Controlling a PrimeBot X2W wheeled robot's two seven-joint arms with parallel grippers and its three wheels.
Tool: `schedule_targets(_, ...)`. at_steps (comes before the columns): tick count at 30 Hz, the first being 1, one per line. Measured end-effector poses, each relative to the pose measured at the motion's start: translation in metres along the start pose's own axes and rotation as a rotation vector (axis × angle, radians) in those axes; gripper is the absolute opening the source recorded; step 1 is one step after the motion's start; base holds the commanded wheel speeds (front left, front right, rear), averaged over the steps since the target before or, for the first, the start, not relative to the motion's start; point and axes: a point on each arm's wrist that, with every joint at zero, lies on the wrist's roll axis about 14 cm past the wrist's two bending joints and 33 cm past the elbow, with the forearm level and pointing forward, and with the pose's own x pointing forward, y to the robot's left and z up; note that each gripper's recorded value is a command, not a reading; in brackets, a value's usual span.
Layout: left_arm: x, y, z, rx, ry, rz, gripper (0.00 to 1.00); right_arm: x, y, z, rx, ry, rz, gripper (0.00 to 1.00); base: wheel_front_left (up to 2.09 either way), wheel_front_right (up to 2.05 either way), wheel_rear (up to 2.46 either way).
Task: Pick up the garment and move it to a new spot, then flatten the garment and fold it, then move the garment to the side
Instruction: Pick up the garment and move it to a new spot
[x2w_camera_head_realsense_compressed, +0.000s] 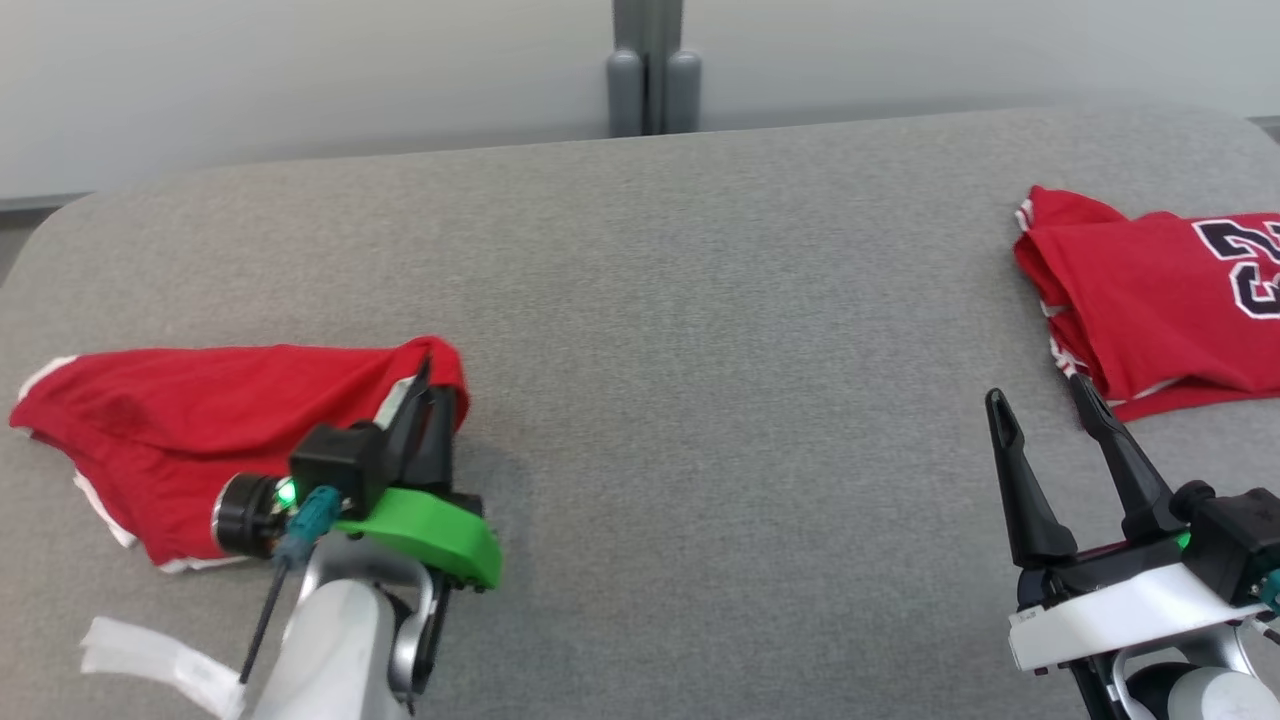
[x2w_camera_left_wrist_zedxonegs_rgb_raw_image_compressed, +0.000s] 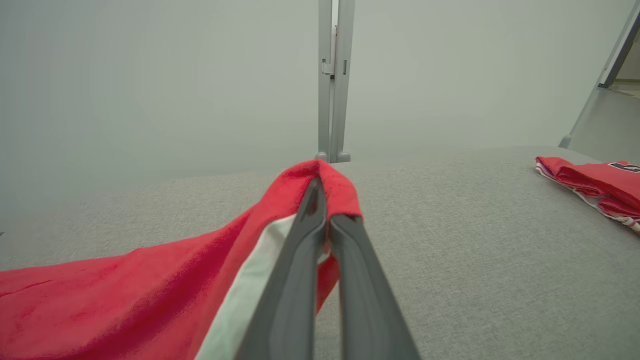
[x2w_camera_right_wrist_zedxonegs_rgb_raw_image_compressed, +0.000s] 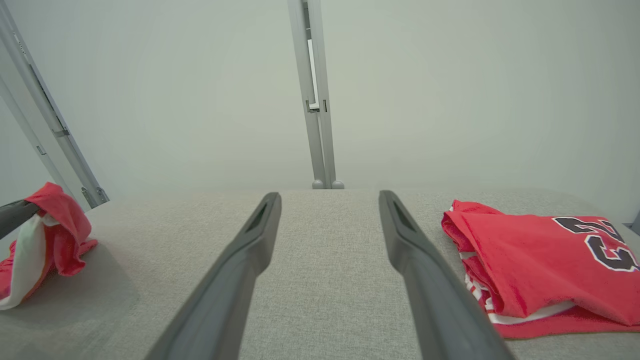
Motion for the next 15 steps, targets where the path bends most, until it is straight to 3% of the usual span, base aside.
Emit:
schedule_targets(8,0.022,-0.187,0.026,-0.059,-0.066,-0.562,0.00,-0.029,-0.042,0.010,-0.004,-0.038,-0.166,1.00,0.00,0.00,0.00)
schedule_targets(11,0.020,-0.226,0.012,-0.072,-0.018,-0.681,0.00,-0.033,-0.054,0.005,-0.001,-0.032,-0.215,1.00,0.00,0.00,0.00)
schedule_targets(14,0.022,-0.239,-0.022,-0.070,0.077,-0.718,0.00,-0.034,-0.063,-0.005,0.007,-0.013,-0.250,1.00,0.00,0.00,0.00)
schedule_targets(15,0.024,-0.241,-0.032,-0.074,0.106,-0.721,0.20,-0.034,-0.066,-0.008,0.006,-0.006,-0.263,1.00,0.00,0.00,0.00)
